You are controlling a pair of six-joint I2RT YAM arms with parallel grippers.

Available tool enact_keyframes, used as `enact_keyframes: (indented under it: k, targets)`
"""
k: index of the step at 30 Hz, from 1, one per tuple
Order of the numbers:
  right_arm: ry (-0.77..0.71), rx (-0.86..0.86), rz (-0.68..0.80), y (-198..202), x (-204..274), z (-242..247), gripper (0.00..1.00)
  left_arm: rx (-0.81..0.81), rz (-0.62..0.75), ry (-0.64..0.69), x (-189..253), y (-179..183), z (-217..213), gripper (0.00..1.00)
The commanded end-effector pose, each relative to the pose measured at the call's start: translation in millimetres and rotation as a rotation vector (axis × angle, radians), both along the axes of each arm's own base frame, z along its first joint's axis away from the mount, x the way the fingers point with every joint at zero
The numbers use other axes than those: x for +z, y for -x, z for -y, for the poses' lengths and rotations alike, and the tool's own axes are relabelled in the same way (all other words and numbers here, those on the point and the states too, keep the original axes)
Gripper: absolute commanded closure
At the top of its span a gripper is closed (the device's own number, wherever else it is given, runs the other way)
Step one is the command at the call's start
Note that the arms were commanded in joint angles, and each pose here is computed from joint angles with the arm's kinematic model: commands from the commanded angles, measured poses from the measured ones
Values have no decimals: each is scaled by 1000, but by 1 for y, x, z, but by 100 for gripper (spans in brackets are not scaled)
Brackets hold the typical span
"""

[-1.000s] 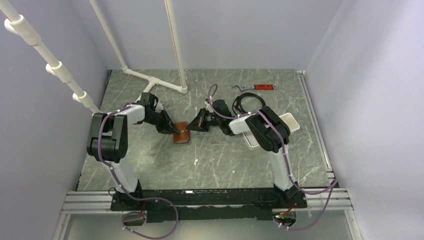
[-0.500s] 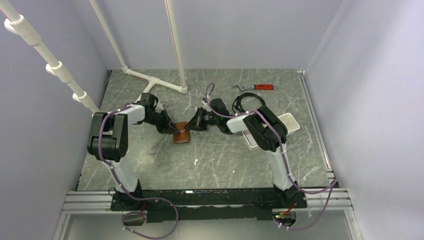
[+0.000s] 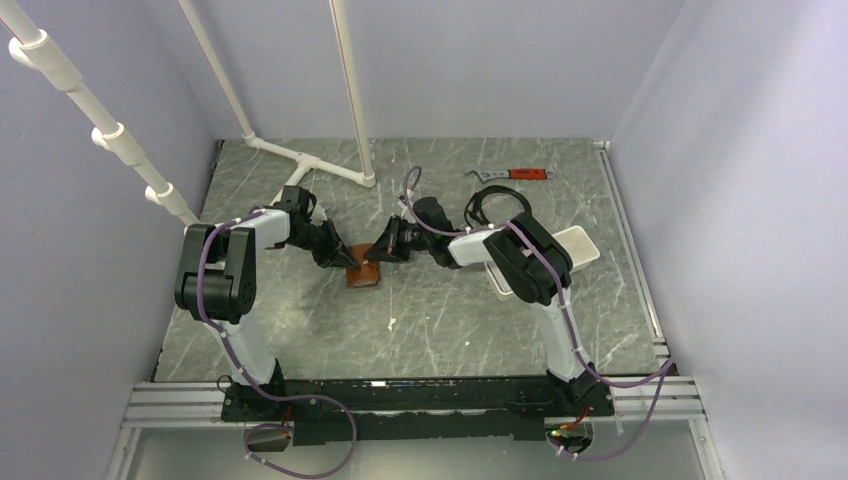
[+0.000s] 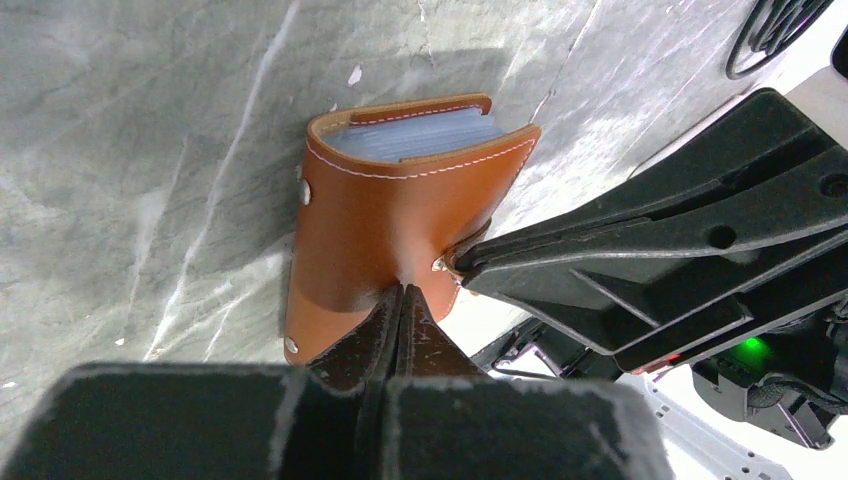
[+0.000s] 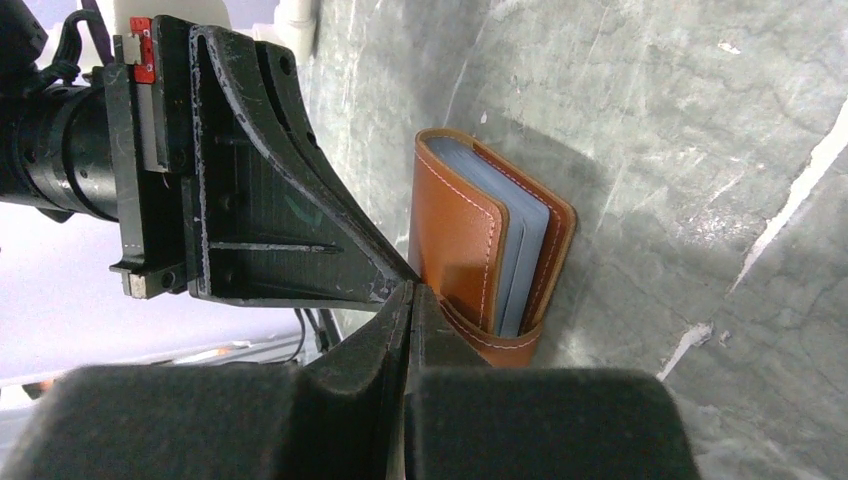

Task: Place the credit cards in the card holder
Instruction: Close the card holder at the center of the board.

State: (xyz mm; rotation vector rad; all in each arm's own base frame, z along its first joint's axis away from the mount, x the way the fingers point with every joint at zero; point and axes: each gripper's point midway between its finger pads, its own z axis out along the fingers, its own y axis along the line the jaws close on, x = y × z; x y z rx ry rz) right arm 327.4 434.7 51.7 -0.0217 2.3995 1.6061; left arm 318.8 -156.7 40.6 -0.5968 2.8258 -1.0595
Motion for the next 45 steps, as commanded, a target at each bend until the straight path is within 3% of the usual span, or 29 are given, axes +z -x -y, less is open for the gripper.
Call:
enact_keyframes:
  k: [1, 6, 11, 14, 18, 20, 24, 30, 36, 45]
  targets:
    - [76, -19, 11, 6, -21, -2, 100, -2, -17, -52, -19, 4, -5, 100]
    - [123, -65, 35, 3, -31, 5, 100, -4, -15, -47, -17, 5, -4, 100]
    - [140, 77, 174, 5, -16, 0, 100, -23, 9, -24, -4, 3, -1, 94]
    - [300, 186, 241, 2, -10, 5, 88, -44, 55, -34, 15, -4, -6, 77]
    - [409, 230, 325, -5, 17, 15, 68, -61, 85, -45, 28, -11, -19, 53]
    - [446, 231, 357, -7, 32, 18, 60, -70, 70, -62, 25, -10, -23, 49]
    - [512, 222, 408, -4, 48, 20, 53, -72, 67, -70, 18, -8, -25, 40]
    - [652, 215, 456, -4, 46, 10, 52, -88, 9, -29, -2, -11, -18, 40]
    - [765, 185, 502, -10, 43, 9, 64, -64, -34, -61, -18, 0, -20, 53]
    - [892, 196, 505, -11, 25, 18, 64, -31, -85, -127, -35, 15, -20, 61]
